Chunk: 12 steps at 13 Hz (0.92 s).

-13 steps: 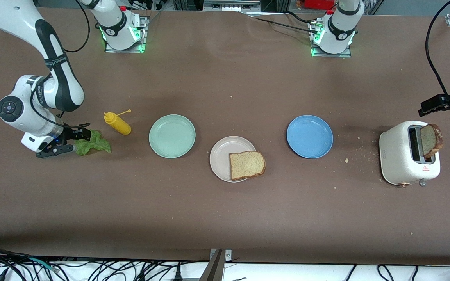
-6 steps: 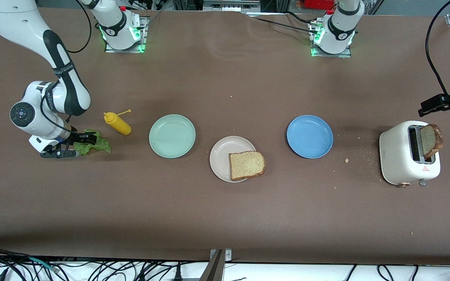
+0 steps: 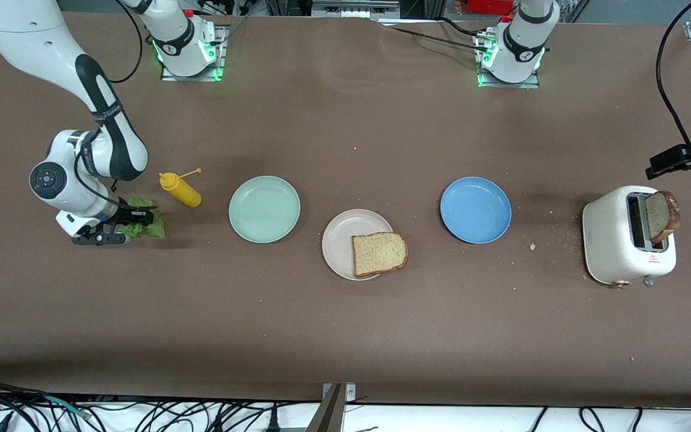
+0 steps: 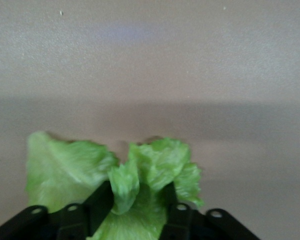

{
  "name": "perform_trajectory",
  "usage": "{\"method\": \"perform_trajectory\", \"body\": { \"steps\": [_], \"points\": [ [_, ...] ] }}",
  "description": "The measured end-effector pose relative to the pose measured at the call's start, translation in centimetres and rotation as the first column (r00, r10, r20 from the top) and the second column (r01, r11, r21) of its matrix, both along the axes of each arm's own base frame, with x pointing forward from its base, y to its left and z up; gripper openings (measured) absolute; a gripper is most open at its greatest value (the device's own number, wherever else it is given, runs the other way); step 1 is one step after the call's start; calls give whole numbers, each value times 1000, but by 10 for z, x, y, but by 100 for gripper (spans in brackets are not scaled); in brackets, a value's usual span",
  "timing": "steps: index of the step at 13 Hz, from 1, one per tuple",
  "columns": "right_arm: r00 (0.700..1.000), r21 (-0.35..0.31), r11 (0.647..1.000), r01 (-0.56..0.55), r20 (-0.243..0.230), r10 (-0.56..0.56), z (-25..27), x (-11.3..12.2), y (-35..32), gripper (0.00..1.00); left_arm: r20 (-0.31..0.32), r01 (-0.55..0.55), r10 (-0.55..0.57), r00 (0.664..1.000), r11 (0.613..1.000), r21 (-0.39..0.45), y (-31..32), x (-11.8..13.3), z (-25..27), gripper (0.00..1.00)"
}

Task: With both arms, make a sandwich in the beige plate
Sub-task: 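Lower the right gripper onto the green lettuce leaf and grasp it, then carry the lettuce leaf onto the bread on the beige plate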

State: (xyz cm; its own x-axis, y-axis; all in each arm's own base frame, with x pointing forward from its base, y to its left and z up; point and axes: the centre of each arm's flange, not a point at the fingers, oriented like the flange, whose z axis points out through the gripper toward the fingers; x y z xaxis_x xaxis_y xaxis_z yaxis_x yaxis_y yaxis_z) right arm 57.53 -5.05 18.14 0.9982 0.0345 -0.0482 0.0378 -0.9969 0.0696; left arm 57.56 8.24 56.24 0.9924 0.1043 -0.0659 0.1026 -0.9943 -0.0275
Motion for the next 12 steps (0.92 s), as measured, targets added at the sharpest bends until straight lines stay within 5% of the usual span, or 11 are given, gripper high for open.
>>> {"method": "perform_trajectory", "body": {
  "steps": [3, 6, 12],
  "points": [
    [1000, 0, 1000, 0, 5, 0, 3, 1, 0, 14, 0, 0, 0, 1000, 1000, 0, 0, 0, 0, 100],
    [1000, 1, 1000, -4, 1, 4, 10, 5, 0, 12, 0, 0, 0, 1000, 1000, 0, 0, 0, 0, 100],
    [987, 12, 1000, -1, -162, 3, 157, 58, 1, 9, -1, 0, 0, 1000, 1000, 0, 0, 0, -1, 100]
  ]
}}
